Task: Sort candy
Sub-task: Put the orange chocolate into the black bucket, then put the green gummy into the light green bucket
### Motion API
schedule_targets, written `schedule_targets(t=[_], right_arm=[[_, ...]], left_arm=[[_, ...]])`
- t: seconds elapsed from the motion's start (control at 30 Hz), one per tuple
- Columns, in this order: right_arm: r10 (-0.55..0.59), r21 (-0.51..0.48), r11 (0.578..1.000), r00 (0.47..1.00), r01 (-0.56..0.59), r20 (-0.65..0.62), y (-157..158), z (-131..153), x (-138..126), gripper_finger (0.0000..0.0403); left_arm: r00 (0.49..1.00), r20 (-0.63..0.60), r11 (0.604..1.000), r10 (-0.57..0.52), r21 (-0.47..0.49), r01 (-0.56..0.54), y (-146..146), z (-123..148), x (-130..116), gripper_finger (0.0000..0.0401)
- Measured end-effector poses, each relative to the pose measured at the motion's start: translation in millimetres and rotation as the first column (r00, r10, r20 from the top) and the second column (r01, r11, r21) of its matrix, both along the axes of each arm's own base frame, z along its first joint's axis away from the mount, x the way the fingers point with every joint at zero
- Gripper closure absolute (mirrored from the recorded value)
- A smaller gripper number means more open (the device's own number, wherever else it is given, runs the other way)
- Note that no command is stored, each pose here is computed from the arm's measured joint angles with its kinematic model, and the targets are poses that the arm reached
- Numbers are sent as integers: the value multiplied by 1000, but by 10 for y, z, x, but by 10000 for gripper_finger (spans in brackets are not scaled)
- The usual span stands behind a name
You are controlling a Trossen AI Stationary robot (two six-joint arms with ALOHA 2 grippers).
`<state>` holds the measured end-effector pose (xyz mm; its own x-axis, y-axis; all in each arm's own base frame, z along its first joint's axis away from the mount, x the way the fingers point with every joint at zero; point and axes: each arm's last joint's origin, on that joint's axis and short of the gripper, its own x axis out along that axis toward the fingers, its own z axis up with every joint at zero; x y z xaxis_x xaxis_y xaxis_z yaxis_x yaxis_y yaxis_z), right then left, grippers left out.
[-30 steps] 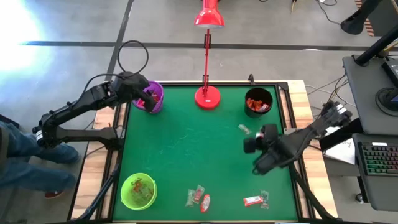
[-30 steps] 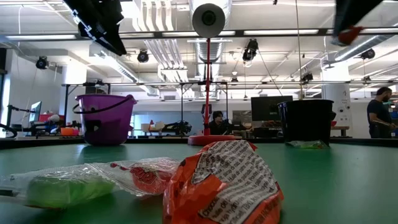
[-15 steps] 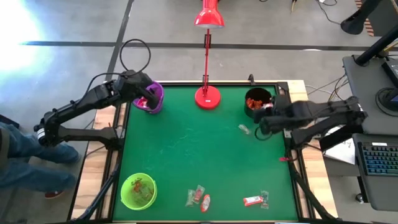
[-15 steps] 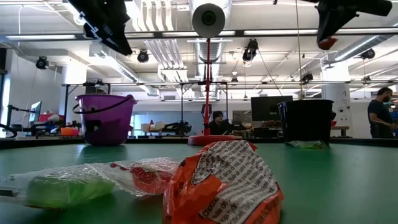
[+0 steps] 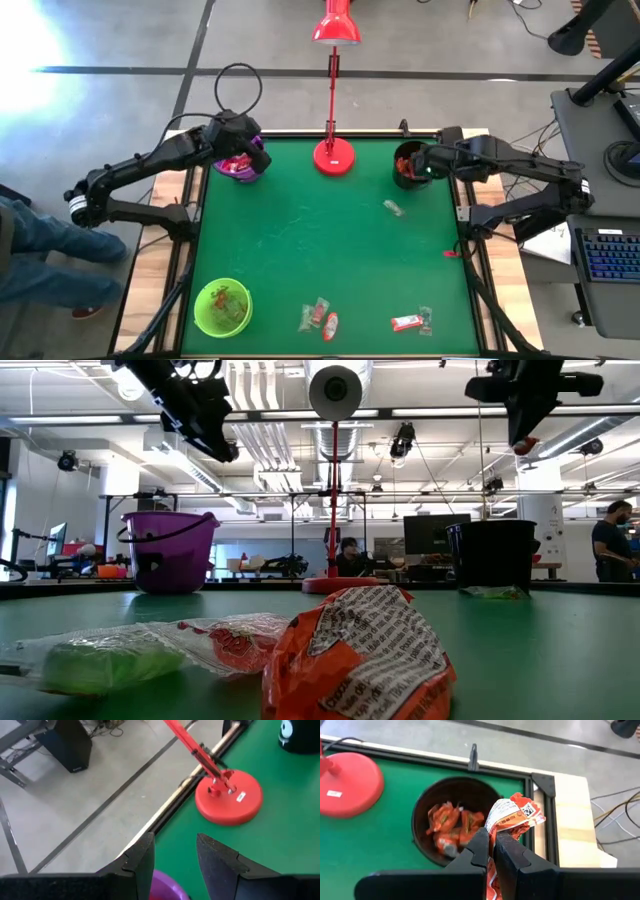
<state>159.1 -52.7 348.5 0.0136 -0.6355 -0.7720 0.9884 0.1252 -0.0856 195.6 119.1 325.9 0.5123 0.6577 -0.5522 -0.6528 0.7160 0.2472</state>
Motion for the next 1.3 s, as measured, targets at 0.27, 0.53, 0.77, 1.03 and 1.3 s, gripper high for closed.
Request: schedule_targets(t=[0.27, 0.53, 0.77, 1.03, 1.3], right_arm=[[62, -55, 997, 998, -62, 5, -303, -59, 103, 394], [20, 32, 999, 999, -19, -34, -500, -272, 22, 363], [49, 39, 998, 999, -48, -23, -647, -465, 38, 344], [84, 23, 996, 996, -84, 13, -722, -415, 53, 344], [191, 23, 980, 972, -196, 139, -620, -130, 155, 344]], left_arm=[[1000, 11, 999, 5, 34, -6, 18, 21, 20, 272], [999, 7, 998, 33, 53, -33, 17, 36, -1, 272], [999, 18, 998, 34, 60, -35, 5, 62, -23, 272], [995, 4, 991, 96, 98, -96, 17, 71, -42, 272], [995, 3, 990, 98, 101, -97, 15, 75, -47, 271]])
